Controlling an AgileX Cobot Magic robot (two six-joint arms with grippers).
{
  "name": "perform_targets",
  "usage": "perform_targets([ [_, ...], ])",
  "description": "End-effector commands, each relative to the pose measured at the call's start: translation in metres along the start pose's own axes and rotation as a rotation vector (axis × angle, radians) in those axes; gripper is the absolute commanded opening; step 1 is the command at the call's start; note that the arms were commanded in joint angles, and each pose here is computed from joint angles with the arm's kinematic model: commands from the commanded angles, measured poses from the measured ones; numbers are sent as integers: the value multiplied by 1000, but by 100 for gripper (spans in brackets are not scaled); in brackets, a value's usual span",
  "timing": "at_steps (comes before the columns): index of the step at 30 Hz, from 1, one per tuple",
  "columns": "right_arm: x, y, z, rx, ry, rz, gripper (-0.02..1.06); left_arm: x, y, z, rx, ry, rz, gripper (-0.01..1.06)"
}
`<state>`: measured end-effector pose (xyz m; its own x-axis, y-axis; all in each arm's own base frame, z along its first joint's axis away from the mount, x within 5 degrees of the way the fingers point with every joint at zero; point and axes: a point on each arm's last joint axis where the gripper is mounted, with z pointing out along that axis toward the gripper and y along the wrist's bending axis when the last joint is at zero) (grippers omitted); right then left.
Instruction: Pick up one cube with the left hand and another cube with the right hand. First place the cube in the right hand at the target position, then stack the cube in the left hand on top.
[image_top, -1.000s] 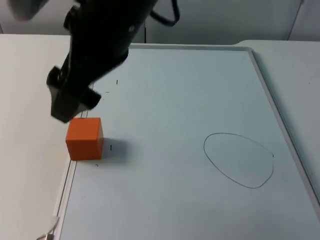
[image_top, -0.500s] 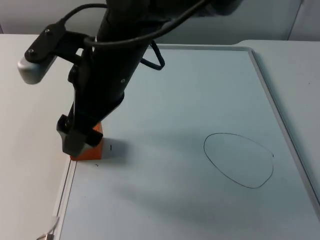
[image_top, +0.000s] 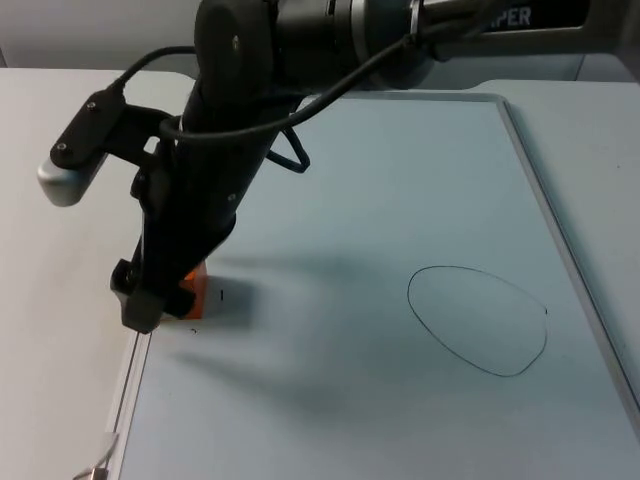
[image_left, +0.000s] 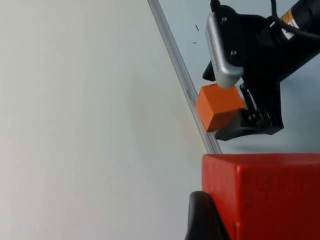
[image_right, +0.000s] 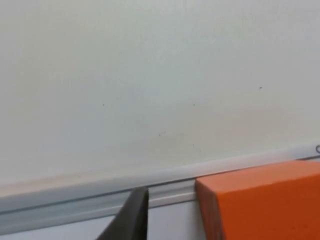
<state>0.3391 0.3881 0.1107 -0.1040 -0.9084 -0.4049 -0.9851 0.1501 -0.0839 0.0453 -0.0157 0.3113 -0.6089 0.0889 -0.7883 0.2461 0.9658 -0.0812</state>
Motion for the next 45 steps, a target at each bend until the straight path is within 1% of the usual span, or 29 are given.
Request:
perform_targets([
  [1,1,-3,2,5,-7,-5,99,0,-1,-1,8,-17,-8,0],
  [3,2,-3,4,2,-3,-6,99,0,-1,-1,8,-17,-8,0],
  [6,3,-3,7,2,-1,-5,91,0,-1,-1,8,-17,-8,0],
  [7,3,-3,7,2,-1,-5,91,0,-1,-1,8,-17,-8,0],
  [10,3,-3,7,2,-1,-5,81,0,-1,-1,8,-17,-8,0],
  [11,3,-3,7,4,-2,-7,76,0,0,-1,6,-17,-7,0],
  [12,2,-4,7,15,-8,0,68,0,0,-1,6,-17,-7,0],
  [13,2,-4,7,15,-8,0,68,0,0,-1,6,-17,-7,0],
  [15,0,-5,6,31,-27,41,47,0,0,-1,6,-17,-7,0],
  [17,-2,-6,2,41,-41,51,24,0,0,-1,6,-17,-7,0],
  [18,-2,-6,2,41,-41,51,24,0,0,-1,6,-17,-7,0],
  [19,-5,-6,-5,40,-43,48,4,0,0,-1,6,-17,-7,0],
  [20,-7,-6,-12,36,-41,49,0,0,0,-1,6,-17,-7,0],
  [23,-15,-7,-43,35,-8,26,0,0,0,-1,6,-17,-7,0],
  [24,-15,-7,-43,35,-8,26,0,0,0,-1,6,-17,-7,0],
  [25,-18,-7,-57,41,11,12,0,0,0,-1,6,-17,-7,0],
  [26,-24,-9,-87,75,23,-4,0,0,0,-1,6,-17,-7,0],
  [28,-31,-14,-132,148,-16,40,0,0,0,-1,6,-17,-7,0],
  [29,-31,-14,-132,148,-16,40,0,0,0,-1,6,-17,-7,0],
  [31,-36,-14,-190,218,-85,67,0,0,0,-1,6,-17,-7,0],
  [33,-34,-10,-237,255,-138,97,0,0,0,-1,6,-17,-7,0],
  [34,-34,-10,-237,255,-138,97,0,0,0,-1,6,-17,-7,0],
  [35,-34,-4,-269,284,-184,106,0,0,0,-1,6,-17,-7,0],
  [38,-21,6,-333,346,-256,169,0,0,0,-1,6,-17,-7,0],
  [39,-21,6,-333,346,-256,169,0,0,0,-1,6,-17,-7,0],
  [41,-7,13,-370,364,-283,250,0,0,0,-1,6,-17,-7,0],
  [42,6,16,-389,366,-275,314,0,0,0,-1,6,-17,-7,0],
  [44,17,16,-404,385,-296,373,0,0,0,-1,6,-17,-7,0],
  [45,17,16,-404,385,-296,373,0,0,0,-1,6,-17,-7,0],
])
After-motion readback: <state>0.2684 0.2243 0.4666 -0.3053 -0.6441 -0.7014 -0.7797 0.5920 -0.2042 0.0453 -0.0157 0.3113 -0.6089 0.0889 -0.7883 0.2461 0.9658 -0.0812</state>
